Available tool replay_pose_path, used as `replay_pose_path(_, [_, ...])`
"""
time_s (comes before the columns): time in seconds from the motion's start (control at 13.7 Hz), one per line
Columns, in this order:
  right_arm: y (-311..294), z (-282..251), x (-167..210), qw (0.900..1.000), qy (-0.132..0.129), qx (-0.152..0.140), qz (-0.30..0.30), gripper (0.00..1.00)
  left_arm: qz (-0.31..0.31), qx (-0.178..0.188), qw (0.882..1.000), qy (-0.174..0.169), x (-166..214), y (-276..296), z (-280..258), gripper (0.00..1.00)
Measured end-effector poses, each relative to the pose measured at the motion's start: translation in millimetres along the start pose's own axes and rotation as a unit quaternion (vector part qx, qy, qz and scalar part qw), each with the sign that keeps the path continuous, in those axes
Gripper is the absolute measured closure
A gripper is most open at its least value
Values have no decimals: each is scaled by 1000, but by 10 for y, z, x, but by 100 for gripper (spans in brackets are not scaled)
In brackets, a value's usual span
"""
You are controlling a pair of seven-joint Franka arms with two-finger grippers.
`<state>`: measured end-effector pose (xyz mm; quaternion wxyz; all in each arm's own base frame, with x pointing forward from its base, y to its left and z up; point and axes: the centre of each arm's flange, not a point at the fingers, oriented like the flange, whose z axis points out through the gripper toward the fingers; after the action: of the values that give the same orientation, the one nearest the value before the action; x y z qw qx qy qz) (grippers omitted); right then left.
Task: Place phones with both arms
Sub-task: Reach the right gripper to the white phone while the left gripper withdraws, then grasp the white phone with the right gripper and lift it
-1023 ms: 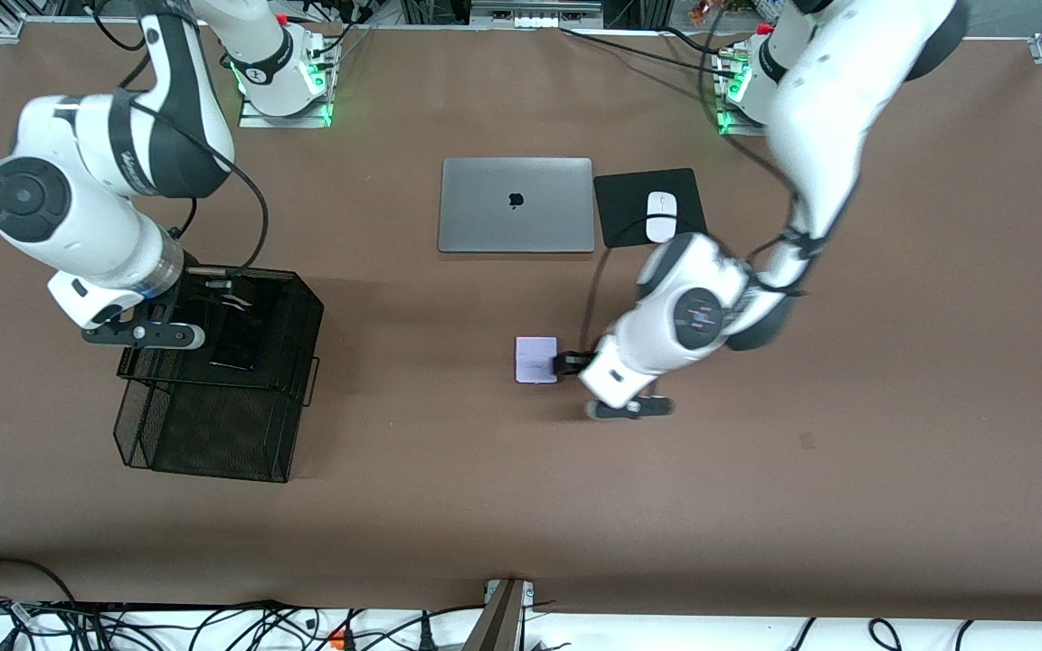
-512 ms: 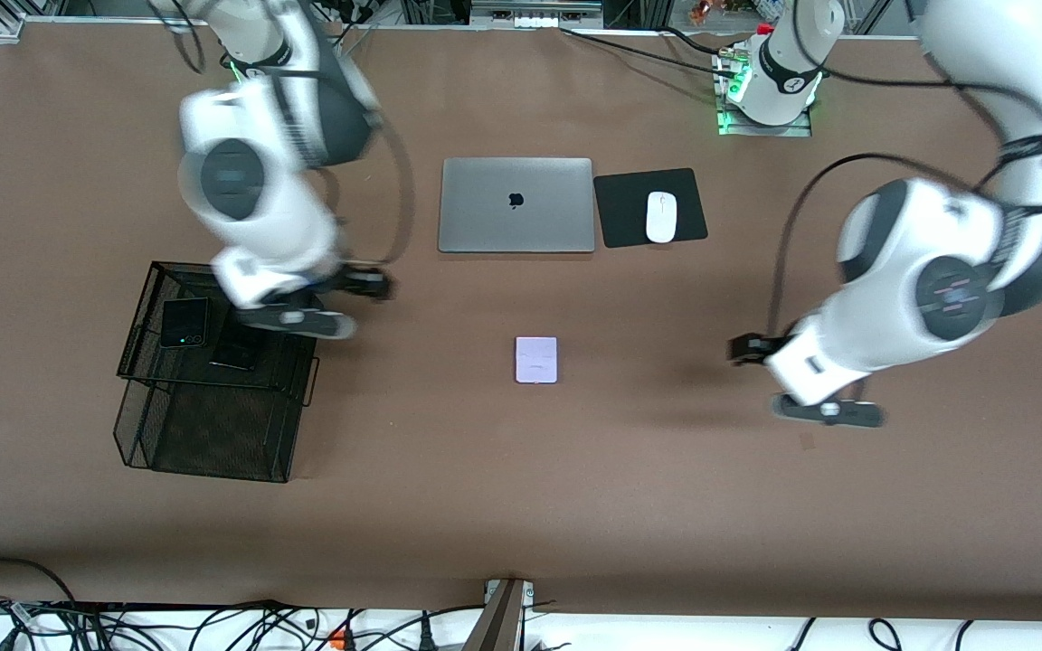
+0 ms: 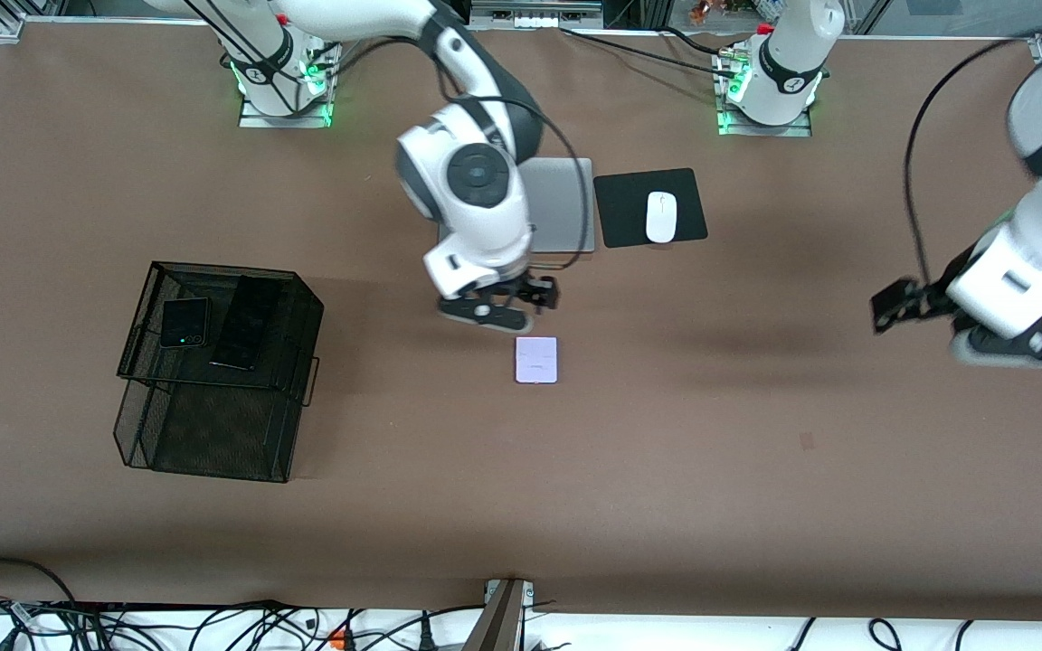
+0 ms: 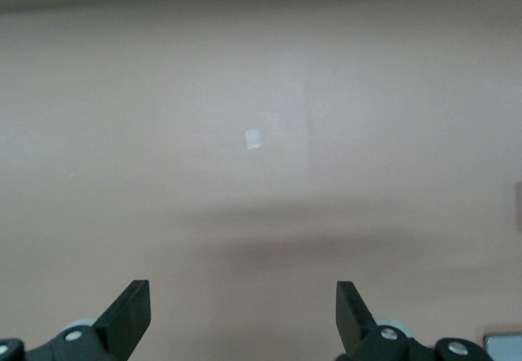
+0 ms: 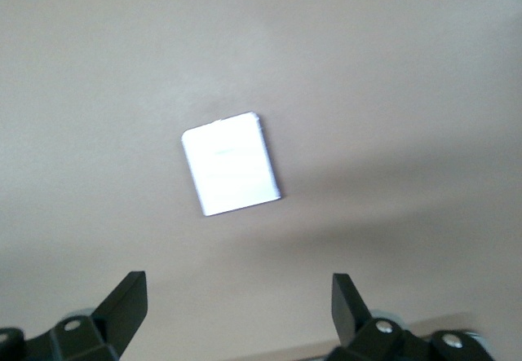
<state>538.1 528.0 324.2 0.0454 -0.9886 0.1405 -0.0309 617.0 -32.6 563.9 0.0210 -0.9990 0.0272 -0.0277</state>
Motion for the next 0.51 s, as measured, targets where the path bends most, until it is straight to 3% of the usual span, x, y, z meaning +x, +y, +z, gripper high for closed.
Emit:
replay_pose_path(0.22, [-65,451,-50,1000,15,10,16,0,-11,1,1000,8,-359,-221,-239,0])
replay_pose_path(0.51, [-44,983,-27,999,42,19,7,0,-25,0,1000,-3,-480,-389,-159,0])
